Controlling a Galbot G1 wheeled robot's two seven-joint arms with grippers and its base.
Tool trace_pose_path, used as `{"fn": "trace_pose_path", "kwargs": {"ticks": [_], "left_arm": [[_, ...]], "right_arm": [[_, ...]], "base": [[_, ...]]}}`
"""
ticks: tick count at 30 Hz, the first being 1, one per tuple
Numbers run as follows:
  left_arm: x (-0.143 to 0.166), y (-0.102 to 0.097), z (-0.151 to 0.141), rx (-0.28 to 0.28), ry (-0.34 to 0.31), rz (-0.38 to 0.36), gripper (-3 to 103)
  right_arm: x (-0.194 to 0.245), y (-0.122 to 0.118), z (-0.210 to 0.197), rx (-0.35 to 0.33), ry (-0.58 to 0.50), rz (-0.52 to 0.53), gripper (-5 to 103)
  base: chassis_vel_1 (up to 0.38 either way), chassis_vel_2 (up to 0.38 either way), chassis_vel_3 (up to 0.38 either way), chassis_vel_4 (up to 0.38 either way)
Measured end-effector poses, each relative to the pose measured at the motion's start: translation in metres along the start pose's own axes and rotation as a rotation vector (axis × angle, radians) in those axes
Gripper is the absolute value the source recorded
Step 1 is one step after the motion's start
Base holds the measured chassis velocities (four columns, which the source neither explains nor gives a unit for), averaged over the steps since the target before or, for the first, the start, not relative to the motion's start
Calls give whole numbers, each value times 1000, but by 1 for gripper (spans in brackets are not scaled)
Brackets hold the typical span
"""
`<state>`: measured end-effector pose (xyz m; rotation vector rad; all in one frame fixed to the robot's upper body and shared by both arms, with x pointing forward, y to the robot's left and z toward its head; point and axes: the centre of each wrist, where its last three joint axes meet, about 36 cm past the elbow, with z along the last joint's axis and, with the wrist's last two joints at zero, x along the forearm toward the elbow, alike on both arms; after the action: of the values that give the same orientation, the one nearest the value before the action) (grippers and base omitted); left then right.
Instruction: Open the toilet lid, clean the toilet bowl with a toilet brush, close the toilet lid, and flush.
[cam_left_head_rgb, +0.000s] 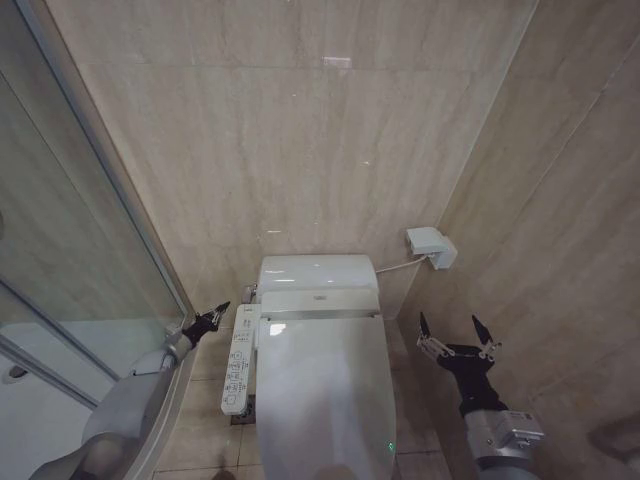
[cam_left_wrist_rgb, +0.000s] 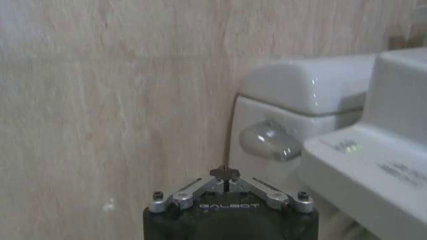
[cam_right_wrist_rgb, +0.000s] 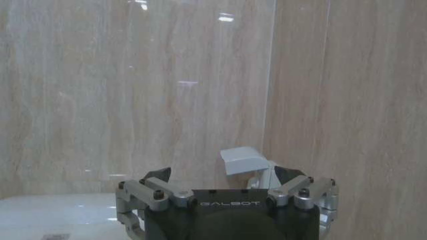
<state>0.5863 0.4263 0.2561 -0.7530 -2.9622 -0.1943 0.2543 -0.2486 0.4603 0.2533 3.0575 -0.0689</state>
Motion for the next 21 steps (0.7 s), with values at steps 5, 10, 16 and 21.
{"fn": "trace_pose_path", "kwargs": {"ticks": [5,10,16,21], "left_arm": [[-5,2,-6,-8,-17,0,0],[-4,4,-7,-19,-21,30,0],[-2,3,-7,-32,-33,68,0],[0,5,-7,-37,-35,81,0]], "right_arm": [[0,0,0,0,0,0,100],[0,0,0,0,0,0,100],[0,0,0,0,0,0,100],[0,0,0,0,0,0,100]], "base": [[0,0,0,0],[-11,7,11,-8],[-52,55,62,-44],[0,0,0,0]]}}
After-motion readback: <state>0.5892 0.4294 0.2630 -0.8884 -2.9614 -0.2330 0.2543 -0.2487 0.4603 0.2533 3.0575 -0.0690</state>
